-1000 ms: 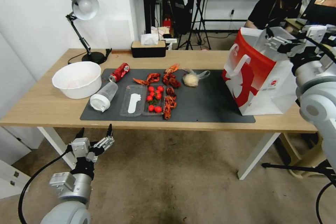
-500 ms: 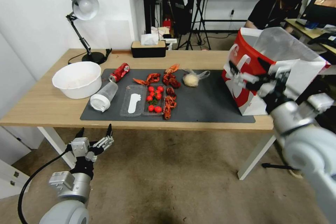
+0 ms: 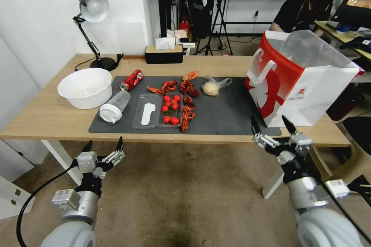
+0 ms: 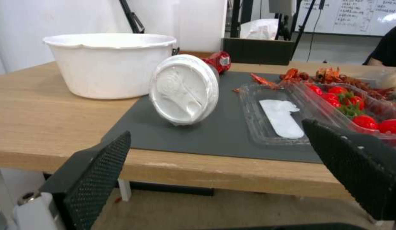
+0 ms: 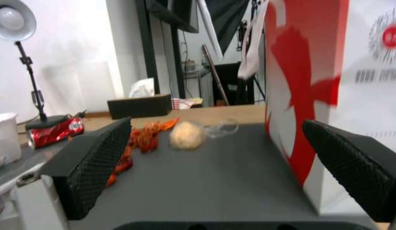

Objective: Pick up the trash from the table and place it into the takeout bag.

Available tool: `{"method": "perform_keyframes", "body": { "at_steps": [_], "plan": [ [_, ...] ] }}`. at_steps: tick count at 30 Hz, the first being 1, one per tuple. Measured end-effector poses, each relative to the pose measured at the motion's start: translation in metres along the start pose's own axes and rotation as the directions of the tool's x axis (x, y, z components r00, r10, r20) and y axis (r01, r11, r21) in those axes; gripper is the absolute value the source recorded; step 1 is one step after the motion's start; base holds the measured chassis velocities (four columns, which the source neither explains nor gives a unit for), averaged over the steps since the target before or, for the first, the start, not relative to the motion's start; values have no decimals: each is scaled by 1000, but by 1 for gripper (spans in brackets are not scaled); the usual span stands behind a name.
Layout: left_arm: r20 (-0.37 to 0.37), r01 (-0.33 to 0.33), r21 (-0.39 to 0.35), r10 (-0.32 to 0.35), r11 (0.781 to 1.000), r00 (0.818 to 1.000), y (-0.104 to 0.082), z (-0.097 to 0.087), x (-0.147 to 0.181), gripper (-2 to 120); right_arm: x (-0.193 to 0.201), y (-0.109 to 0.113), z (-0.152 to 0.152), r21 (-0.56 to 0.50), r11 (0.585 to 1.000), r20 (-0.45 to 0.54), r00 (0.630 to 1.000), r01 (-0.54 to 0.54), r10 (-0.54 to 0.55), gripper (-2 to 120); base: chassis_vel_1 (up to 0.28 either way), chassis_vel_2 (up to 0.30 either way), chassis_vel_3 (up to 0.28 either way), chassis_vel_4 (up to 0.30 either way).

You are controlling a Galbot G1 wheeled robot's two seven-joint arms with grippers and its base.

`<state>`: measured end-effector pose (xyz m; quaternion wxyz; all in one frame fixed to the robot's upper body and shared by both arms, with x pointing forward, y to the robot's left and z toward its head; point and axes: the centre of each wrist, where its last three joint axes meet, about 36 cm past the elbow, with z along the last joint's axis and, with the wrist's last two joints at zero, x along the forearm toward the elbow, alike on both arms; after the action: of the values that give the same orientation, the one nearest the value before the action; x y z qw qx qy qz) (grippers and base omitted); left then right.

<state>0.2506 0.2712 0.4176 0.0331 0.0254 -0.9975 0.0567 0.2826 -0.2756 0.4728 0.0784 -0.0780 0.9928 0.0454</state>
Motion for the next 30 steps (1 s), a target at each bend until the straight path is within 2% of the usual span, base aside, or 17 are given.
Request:
{"method": "perform_keyframes", "body": {
  "at_steps": [9,12,21,30],
  "plan": [
    [5,-6,3,6,1000,1000,3,2,1,100,32,18,45,-28,999,-16,1000,-17,17,100,0,0,0,0],
    [5,-7,1,7,1000,1000,3,2,1,100,36,23,52,-25,999,-22,1000,-23,22,100,0,0,0,0],
    [8,-10,4,10,1000,1000,3,3,1,100,52,35,61,-50,998,-47,998,-46,44,100,0,0,0,0],
    [10,-7,6,7,1000,1000,2,2,2,100,50,39,63,-53,998,-48,998,-34,32,100,0,0,0,0]
  ]
}}
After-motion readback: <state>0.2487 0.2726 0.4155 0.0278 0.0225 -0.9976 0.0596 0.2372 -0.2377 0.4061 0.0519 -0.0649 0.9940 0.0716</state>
